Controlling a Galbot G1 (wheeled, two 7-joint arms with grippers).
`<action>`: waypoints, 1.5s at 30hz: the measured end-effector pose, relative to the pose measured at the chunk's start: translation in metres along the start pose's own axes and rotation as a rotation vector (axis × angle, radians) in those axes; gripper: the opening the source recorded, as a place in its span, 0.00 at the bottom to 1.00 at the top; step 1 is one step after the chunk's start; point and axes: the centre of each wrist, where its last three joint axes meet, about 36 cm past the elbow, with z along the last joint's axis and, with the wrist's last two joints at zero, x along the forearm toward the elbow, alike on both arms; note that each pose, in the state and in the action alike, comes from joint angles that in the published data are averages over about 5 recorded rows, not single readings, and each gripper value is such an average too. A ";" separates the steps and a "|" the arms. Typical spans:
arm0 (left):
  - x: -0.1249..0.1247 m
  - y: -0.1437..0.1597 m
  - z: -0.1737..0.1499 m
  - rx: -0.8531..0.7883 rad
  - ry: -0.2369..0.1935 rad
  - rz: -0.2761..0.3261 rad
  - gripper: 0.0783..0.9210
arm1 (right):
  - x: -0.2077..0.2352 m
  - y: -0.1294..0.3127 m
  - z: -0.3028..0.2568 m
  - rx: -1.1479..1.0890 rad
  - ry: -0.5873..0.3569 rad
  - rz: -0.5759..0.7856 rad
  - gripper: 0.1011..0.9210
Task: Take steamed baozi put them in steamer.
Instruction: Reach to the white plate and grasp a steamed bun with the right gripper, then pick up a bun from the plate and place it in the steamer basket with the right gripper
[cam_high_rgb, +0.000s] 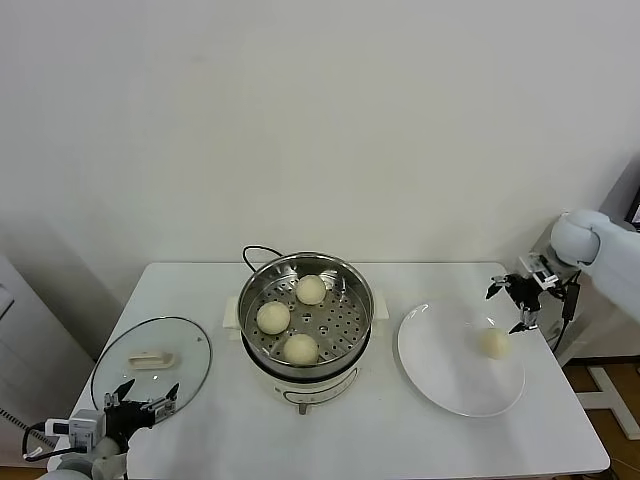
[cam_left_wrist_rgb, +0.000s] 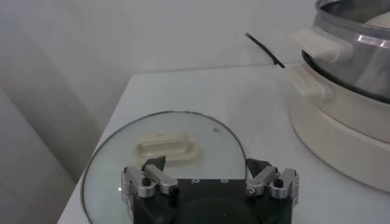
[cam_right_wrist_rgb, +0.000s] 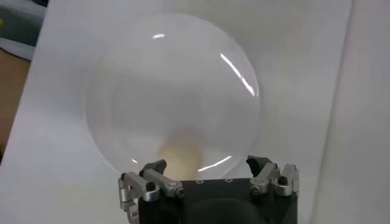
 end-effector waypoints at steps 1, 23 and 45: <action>0.000 0.000 0.000 0.000 0.001 0.000 0.88 | -0.005 0.001 0.001 -0.003 0.002 -0.004 0.88; 0.001 -0.001 0.003 0.006 0.006 0.004 0.88 | -0.079 0.007 0.002 -0.025 0.051 -0.067 0.85; 0.004 -0.003 0.006 0.006 0.011 -0.008 0.88 | -0.069 0.000 -0.004 -0.036 0.054 -0.057 0.35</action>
